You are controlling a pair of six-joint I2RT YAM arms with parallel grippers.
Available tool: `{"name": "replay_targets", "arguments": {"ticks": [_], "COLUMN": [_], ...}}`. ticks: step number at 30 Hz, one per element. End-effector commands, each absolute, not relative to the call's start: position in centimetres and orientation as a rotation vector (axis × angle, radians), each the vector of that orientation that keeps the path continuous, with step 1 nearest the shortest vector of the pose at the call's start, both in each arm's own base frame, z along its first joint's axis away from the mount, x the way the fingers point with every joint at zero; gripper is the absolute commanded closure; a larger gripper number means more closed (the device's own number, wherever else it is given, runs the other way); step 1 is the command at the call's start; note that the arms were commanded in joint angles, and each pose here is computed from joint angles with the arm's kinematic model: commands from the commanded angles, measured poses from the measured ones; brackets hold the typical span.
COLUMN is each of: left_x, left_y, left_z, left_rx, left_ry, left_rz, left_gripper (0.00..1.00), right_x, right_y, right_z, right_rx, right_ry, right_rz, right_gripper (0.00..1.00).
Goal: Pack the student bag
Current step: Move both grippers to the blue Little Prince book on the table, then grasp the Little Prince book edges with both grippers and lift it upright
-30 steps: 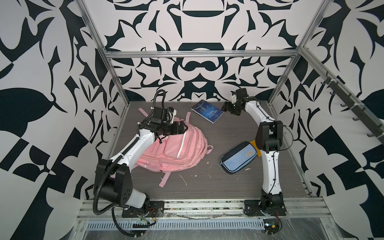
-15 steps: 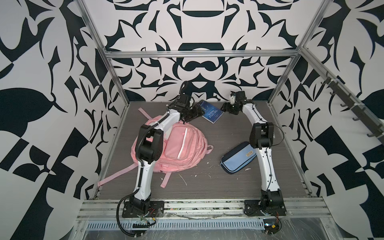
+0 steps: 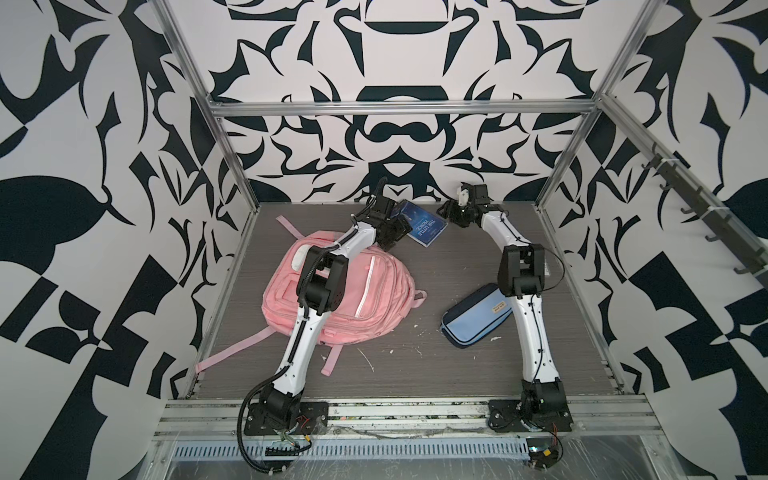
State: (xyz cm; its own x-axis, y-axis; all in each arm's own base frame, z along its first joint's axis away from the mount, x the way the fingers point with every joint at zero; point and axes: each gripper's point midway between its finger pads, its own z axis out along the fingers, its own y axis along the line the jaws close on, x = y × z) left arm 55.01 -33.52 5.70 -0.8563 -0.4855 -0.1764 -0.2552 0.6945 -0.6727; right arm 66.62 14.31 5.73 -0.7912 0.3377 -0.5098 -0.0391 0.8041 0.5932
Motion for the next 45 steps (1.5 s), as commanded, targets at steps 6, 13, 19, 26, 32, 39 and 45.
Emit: {"name": "replay_targets", "arguments": {"ticks": [6, 13, 19, 26, 32, 39, 45], "left_x": [55.9, 57.1, 57.8, 58.2, 57.3, 56.8, 56.4], "left_y": [-33.0, -34.4, -36.4, -38.3, -38.4, -38.8, -39.2], "left_z": [0.8, -1.7, -2.0, 0.5, 1.6, 4.5, 8.2], "left_rx": [-0.829, -0.870, -0.802, -0.654, -0.614, -0.513, -0.436], "left_ry": [2.567, 2.534, 2.492, 2.425, 2.439, 2.412, 2.359], "left_rz": [-0.877, -1.028, -1.189, -1.344, -1.345, -1.392, -1.494], "left_gripper": [0.14, 0.19, 0.25, 0.40, 0.52, 0.90, 1.00], "right_x": [64.6, 61.8, 60.5, 58.1, 56.7, 55.6, 54.8], "right_y": [16.9, 18.2, 19.9, 21.2, 21.1, 21.0, 21.4], "right_z": [4.3, 2.1, 2.6, 2.6, 2.7, 3.0, 8.2], "right_rx": [0.301, 0.333, 0.270, 0.234, 0.223, 0.195, 0.068], "right_ry": [2.463, 2.549, 2.577, 2.611, 2.632, 2.638, 2.518], "right_rz": [0.845, 0.849, 0.915, 0.999, 1.010, 1.005, 1.060], "right_gripper": [0.46, 0.64, 0.73, 0.84, 0.88, 0.88, 0.84]}}
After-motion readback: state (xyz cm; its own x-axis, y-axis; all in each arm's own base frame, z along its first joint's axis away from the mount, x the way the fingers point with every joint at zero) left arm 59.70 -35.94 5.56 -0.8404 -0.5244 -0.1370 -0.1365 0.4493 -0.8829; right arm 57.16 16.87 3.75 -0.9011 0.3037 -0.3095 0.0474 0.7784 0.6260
